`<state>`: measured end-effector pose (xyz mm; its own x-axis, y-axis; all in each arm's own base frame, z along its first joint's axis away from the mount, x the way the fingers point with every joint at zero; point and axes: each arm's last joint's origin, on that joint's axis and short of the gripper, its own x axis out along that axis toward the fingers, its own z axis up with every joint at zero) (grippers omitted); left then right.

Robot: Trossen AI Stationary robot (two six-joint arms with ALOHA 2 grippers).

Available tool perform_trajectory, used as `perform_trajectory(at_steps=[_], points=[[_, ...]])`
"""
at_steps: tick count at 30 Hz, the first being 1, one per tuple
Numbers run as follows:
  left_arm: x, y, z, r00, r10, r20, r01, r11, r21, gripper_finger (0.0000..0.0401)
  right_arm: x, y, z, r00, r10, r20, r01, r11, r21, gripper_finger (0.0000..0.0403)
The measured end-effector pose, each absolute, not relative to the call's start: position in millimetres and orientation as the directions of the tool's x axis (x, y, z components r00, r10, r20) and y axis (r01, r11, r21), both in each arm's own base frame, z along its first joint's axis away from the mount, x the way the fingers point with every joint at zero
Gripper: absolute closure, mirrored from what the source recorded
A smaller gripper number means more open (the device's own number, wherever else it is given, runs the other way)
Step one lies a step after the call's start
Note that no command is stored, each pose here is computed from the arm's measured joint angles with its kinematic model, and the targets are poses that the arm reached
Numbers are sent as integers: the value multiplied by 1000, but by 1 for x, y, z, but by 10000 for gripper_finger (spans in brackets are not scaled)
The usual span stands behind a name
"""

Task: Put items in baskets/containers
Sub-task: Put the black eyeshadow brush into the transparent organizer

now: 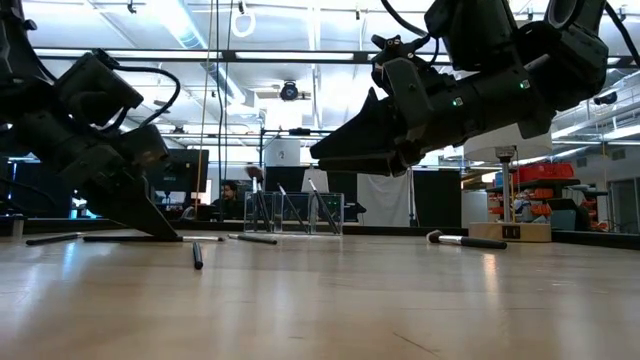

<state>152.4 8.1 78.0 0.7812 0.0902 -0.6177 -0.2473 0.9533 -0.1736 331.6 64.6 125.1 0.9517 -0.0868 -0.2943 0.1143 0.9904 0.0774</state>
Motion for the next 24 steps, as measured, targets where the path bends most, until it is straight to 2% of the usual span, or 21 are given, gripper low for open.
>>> perform_trajectory(at_steps=[14,24], points=[[156,-2,84,819,181,-544,-341,917,-209,398,331,65,125,950,-87,-299,114,990,77,176],[161,-1,91,862,194,-469,-339,907,-248,399,331,65,125,950,-87,-299,114,991,76,176]])
